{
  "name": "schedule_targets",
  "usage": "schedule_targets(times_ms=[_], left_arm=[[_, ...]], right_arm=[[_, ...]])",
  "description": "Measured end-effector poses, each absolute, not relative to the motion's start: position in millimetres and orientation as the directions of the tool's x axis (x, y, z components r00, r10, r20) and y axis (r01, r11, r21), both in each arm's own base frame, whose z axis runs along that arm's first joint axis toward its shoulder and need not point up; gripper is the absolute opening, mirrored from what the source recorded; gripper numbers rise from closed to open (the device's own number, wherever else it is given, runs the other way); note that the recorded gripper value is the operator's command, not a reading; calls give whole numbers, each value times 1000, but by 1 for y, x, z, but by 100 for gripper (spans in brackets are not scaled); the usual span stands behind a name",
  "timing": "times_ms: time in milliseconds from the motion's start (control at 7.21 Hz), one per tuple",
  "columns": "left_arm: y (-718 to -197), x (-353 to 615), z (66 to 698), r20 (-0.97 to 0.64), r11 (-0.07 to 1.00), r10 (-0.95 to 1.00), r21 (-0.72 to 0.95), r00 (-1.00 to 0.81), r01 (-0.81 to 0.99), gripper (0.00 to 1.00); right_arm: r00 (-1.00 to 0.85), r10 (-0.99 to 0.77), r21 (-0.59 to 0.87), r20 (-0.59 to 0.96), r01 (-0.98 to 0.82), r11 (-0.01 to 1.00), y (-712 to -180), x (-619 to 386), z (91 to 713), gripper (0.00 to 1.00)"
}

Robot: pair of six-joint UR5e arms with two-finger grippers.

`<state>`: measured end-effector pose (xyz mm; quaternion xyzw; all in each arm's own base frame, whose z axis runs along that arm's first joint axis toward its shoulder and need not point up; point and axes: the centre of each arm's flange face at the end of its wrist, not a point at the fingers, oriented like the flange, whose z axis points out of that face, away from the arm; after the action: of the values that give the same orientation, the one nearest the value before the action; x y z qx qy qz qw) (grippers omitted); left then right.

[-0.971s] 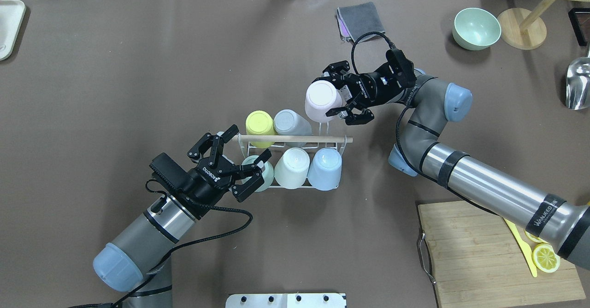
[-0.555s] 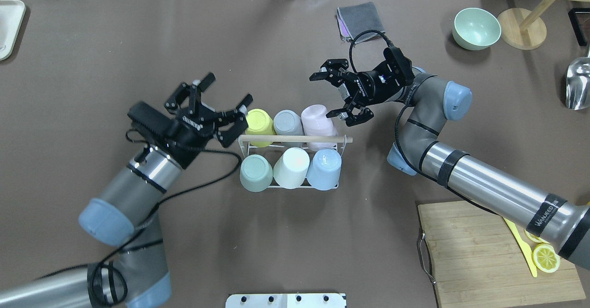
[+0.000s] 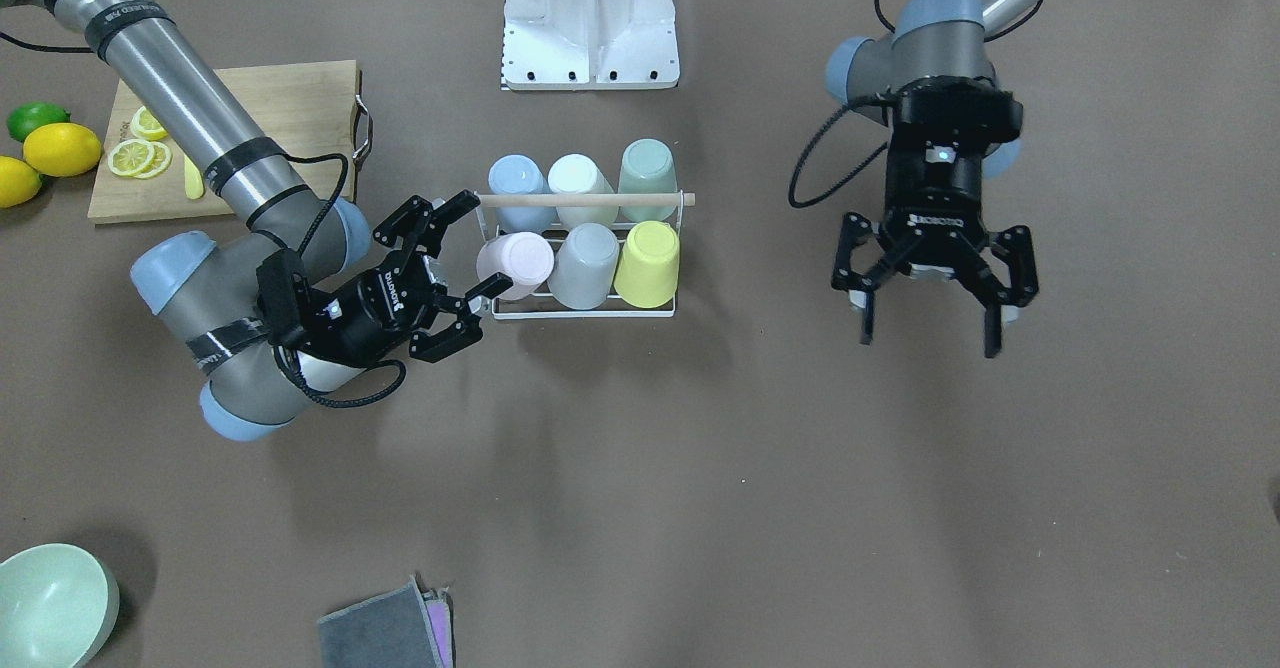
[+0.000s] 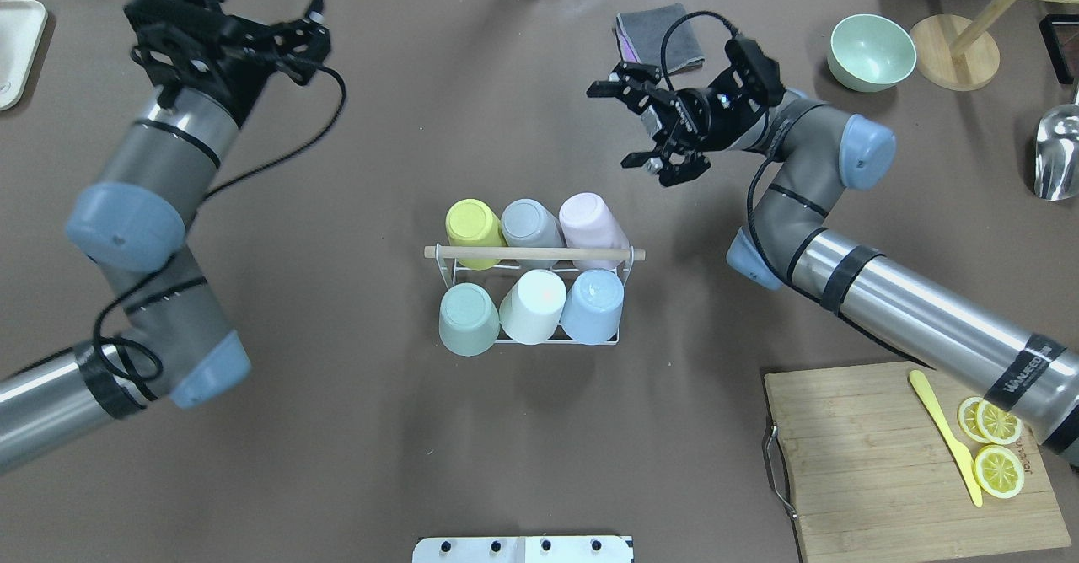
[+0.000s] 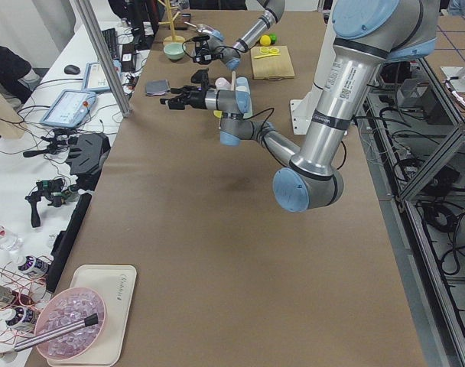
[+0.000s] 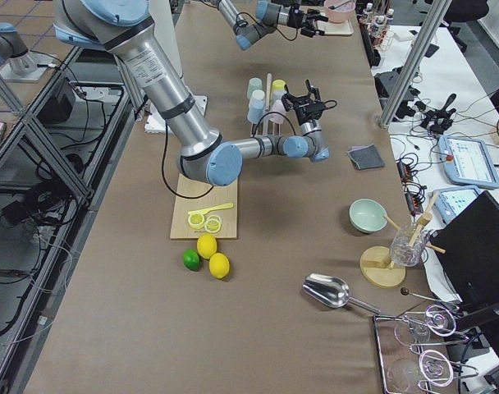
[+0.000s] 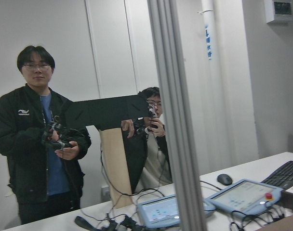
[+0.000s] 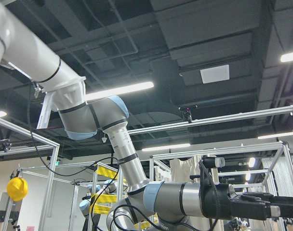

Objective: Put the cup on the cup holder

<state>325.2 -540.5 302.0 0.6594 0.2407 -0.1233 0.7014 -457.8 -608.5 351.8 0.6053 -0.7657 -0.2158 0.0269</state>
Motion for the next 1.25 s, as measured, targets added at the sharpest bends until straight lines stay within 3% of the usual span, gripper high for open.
schedule_targets(times_ms=[416, 693, 971, 1248], left_arm=[[-613, 262, 400, -365, 545, -12, 778, 931, 313, 97], [-630, 215, 467, -363, 770, -23, 588, 932, 248, 97], [-632, 182, 535, -440, 909, 35, 387, 897, 154, 97], [-618, 150, 598, -547, 972, 112, 233, 830, 23, 97]], right_arm=[[-599, -788, 421, 142, -684, 596, -651, -410, 358, 99], [-765, -517, 311, 384, -420, 852, -662, -365, 372, 99], [-781, -219, 148, 584, -163, 975, -663, -315, 383, 99], [-665, 21, 5, 746, 37, 999, -648, -284, 418, 99]])
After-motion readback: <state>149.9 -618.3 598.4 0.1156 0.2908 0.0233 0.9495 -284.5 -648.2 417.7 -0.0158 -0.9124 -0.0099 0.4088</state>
